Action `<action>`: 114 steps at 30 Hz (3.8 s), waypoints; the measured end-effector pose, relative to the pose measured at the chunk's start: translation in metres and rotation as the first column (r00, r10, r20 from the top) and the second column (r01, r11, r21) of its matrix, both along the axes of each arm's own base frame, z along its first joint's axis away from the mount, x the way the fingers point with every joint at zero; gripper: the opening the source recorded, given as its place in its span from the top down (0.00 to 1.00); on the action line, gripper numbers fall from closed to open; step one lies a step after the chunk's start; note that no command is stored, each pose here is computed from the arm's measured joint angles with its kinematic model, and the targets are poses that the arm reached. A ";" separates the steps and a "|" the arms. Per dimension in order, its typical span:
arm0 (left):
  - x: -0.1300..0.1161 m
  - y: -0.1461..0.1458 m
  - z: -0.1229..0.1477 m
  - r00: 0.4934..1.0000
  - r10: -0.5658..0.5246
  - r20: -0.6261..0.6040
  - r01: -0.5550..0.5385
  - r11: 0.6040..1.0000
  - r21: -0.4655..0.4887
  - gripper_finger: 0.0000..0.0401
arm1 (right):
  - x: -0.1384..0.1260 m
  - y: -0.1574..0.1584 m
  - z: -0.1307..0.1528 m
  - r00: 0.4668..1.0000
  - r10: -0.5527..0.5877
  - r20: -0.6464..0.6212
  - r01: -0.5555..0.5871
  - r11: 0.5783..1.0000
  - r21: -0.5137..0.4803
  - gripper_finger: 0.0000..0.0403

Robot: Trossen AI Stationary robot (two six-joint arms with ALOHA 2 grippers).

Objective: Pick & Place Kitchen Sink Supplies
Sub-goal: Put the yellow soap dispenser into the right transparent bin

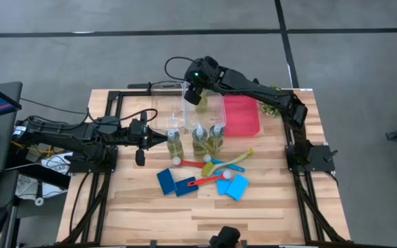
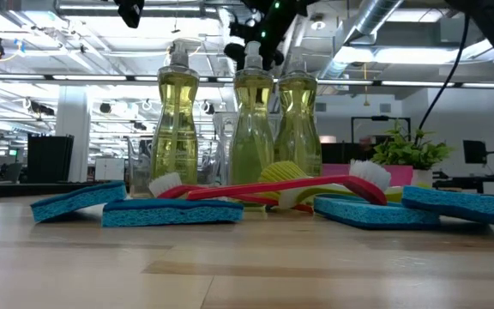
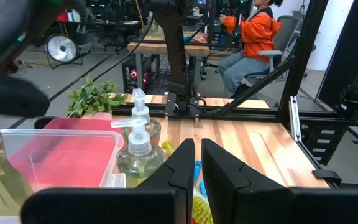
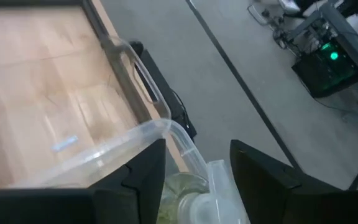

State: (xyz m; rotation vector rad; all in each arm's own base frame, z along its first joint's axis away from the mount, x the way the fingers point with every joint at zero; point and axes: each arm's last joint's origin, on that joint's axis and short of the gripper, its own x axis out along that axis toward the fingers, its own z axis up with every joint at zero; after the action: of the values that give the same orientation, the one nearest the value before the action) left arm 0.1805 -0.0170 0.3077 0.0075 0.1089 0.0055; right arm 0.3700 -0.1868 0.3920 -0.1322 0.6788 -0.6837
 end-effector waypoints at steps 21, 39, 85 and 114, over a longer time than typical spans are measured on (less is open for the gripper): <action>0.000 0.000 0.000 1.000 0.000 0.001 0.000 1.000 0.000 0.93 | -0.133 0.073 0.074 0.981 -0.048 0.187 0.039 0.998 0.052 0.61; 0.000 0.000 0.000 1.000 0.000 0.003 0.000 1.000 0.000 0.93 | -0.202 0.159 -0.069 0.867 0.098 0.488 -0.158 0.984 0.084 0.62; 0.000 0.000 0.001 1.000 0.000 0.007 0.000 1.000 -0.001 0.93 | -0.140 0.182 -0.117 0.821 0.257 0.509 -0.300 0.954 0.002 0.47; 0.000 0.000 0.001 1.000 0.000 0.008 0.000 1.000 -0.001 0.93 | -0.131 0.179 -0.120 0.809 0.241 0.537 -0.286 0.958 0.000 0.71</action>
State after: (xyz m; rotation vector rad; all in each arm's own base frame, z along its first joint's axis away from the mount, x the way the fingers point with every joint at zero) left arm 0.1806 -0.0169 0.3085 0.0065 0.1010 0.0060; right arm 0.2394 -0.0074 0.2719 0.0423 0.1409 -0.3906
